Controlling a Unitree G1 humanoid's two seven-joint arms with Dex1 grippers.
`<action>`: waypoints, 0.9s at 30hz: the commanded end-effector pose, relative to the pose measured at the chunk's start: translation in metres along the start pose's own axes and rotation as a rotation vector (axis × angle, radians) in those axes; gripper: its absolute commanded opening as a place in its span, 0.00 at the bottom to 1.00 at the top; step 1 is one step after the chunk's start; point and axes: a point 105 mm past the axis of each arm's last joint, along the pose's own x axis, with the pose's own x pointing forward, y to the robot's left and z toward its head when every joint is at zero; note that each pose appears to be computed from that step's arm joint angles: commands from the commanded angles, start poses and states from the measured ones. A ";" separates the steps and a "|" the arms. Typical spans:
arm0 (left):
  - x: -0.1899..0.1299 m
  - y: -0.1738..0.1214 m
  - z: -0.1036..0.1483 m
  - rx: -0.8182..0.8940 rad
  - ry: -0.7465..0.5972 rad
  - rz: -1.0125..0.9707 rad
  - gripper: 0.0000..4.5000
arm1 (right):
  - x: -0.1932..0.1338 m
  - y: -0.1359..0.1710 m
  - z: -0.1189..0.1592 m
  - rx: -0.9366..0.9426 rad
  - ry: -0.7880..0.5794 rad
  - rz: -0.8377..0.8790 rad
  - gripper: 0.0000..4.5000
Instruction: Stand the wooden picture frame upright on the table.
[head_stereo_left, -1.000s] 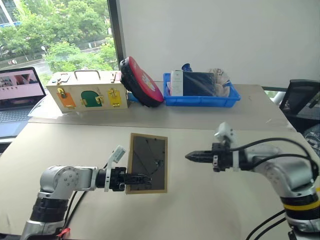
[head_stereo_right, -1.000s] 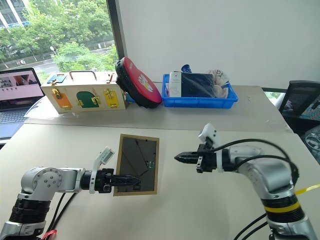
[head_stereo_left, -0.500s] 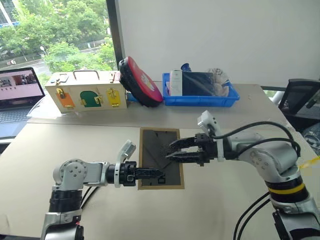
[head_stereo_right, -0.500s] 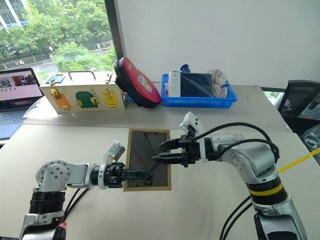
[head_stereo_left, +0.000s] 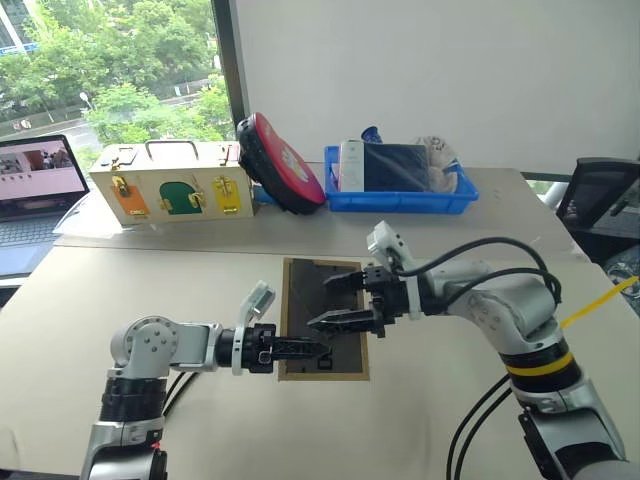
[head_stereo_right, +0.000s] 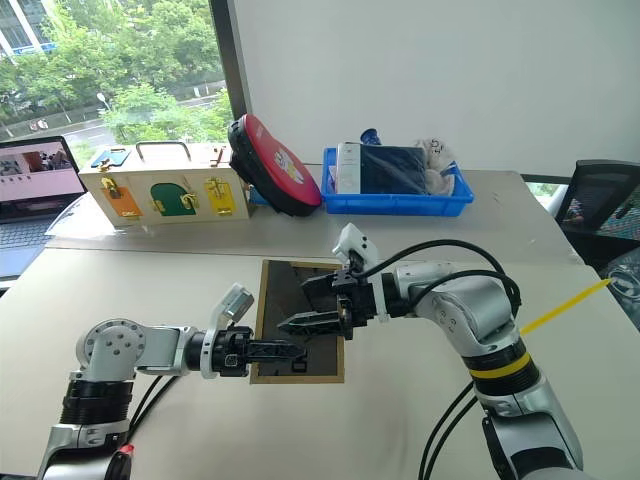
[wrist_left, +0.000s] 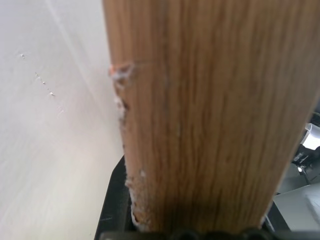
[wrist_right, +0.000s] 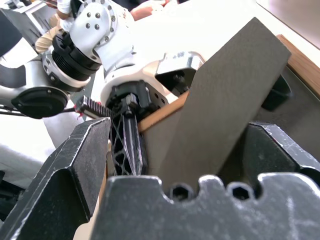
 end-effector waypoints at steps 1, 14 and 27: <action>0.001 -0.018 0.011 0.074 -0.013 -0.083 0.24 | -0.004 0.013 0.008 -0.037 -0.014 0.055 0.99; -0.007 -0.016 0.018 0.078 -0.038 -0.071 0.24 | -0.047 0.033 0.001 -0.045 0.008 0.042 0.99; -0.027 -0.026 0.022 -0.018 -0.044 -0.179 0.24 | -0.122 -0.025 -0.035 -0.773 0.310 -0.547 0.99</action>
